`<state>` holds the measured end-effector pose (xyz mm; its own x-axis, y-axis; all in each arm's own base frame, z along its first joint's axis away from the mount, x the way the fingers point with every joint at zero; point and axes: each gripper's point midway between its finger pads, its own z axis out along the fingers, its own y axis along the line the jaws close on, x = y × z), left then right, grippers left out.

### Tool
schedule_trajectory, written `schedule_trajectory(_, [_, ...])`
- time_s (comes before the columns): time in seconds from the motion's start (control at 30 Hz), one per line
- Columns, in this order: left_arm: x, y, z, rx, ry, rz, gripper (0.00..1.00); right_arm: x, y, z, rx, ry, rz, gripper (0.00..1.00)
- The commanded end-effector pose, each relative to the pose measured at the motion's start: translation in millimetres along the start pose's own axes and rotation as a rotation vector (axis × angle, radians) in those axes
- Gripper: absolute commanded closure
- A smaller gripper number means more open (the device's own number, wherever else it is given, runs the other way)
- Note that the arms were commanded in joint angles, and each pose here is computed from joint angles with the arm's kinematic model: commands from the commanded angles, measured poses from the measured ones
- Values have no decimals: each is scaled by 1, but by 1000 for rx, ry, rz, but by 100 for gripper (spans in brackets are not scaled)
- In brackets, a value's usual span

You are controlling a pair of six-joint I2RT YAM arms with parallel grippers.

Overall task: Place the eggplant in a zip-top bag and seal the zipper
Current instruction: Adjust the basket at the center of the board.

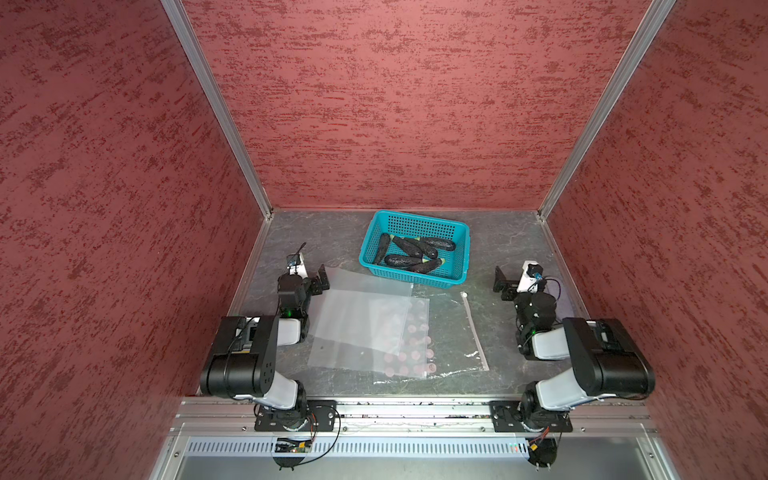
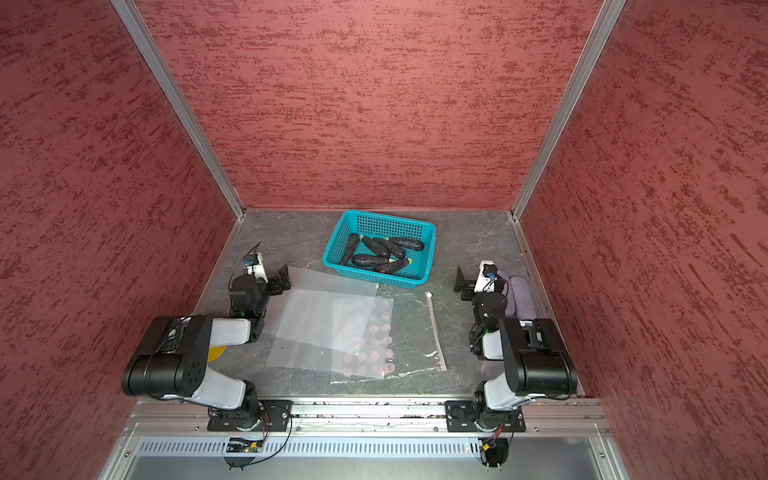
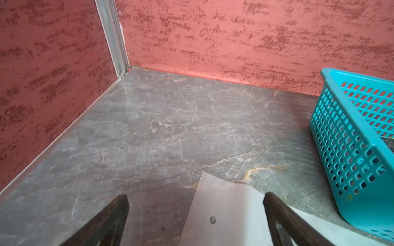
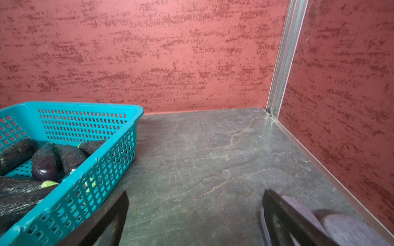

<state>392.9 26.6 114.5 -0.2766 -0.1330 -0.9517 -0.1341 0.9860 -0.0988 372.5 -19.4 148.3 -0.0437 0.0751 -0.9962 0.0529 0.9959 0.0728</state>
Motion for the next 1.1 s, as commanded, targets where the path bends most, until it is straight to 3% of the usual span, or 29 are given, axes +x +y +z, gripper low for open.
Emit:
schedule_trajectory(0.0, [-30, 2, -2, -26, 15, -17, 0, -30, -4, 12, 28, -21, 8, 1])
schedule_trajectory(0.37, [-73, -41, -18, 93, 119, -154, 0, -66, 25, 36, -108, 88, 145, 1])
schedule_trajectory(0.73, [-61, -87, -26, 268, 232, -255, 0, -53, 61, 47, -227, 247, 259, 2])
schedule_trajectory(1.07, [-39, -113, -31, 343, 286, -266, 0, -11, 115, 72, -324, 437, 320, 13])
